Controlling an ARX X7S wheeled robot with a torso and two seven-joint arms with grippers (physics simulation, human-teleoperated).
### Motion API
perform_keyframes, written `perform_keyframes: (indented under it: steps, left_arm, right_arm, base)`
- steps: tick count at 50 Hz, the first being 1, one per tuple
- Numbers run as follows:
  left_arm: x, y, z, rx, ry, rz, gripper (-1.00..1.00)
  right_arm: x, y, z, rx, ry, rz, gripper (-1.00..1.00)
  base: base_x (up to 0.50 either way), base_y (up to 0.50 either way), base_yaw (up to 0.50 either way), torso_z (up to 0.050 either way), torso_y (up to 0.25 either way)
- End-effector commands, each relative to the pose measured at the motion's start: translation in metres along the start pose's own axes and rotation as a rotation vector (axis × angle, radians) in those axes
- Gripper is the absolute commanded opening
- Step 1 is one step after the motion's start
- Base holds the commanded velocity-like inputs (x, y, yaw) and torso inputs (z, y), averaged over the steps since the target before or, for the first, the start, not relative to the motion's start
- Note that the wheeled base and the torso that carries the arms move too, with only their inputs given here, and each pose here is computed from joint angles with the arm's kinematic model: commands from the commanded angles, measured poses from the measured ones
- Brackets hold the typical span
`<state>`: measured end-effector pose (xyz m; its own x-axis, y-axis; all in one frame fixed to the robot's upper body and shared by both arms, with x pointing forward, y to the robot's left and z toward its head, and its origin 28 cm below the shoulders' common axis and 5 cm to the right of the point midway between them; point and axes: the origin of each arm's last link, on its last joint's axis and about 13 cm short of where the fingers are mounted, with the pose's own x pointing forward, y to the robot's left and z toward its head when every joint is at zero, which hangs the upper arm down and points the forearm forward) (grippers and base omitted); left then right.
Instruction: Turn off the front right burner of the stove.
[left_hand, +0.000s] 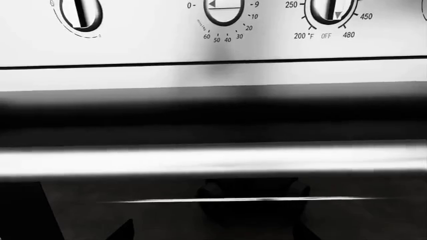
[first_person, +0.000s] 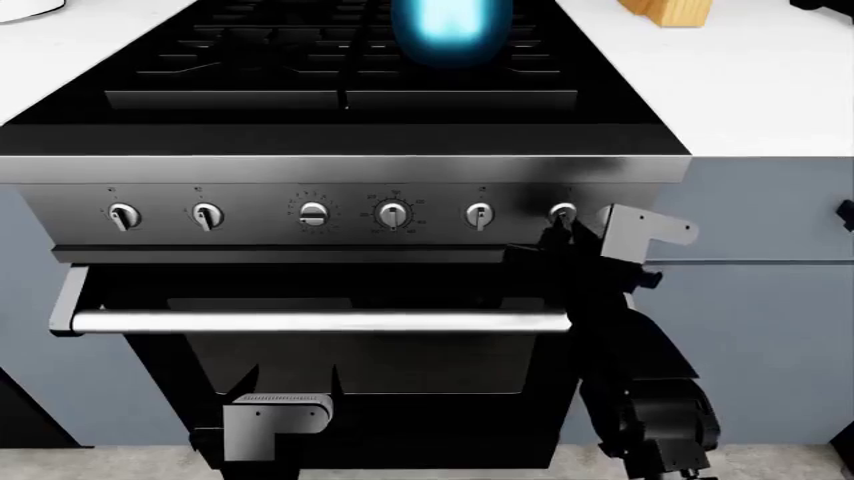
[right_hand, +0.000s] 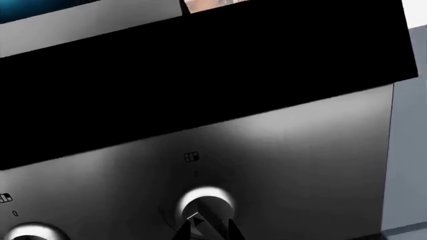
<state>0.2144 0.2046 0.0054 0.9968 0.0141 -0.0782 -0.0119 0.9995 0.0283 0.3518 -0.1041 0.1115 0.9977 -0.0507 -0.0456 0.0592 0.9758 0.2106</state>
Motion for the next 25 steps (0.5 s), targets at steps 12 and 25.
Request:
perform_keyframes:
  steps: [12,25]
  left_arm:
    - [0.0008,-0.0003,0.0001,0.000,0.001,-0.002,1.00]
    - [0.0006,-0.0004,0.0012,-0.001,0.002,-0.002,1.00]
  right_arm:
    - [0.0015,0.0276,0.0056,0.197,-0.004,0.179,-1.00]
    - [0.0016,0.0281,0.0053,0.266,0.013,0.178,-1.00]
  base:
    - [0.00,0.00,0.00,0.000,0.000]
    - [0.00,0.00,0.00,0.000,0.000]
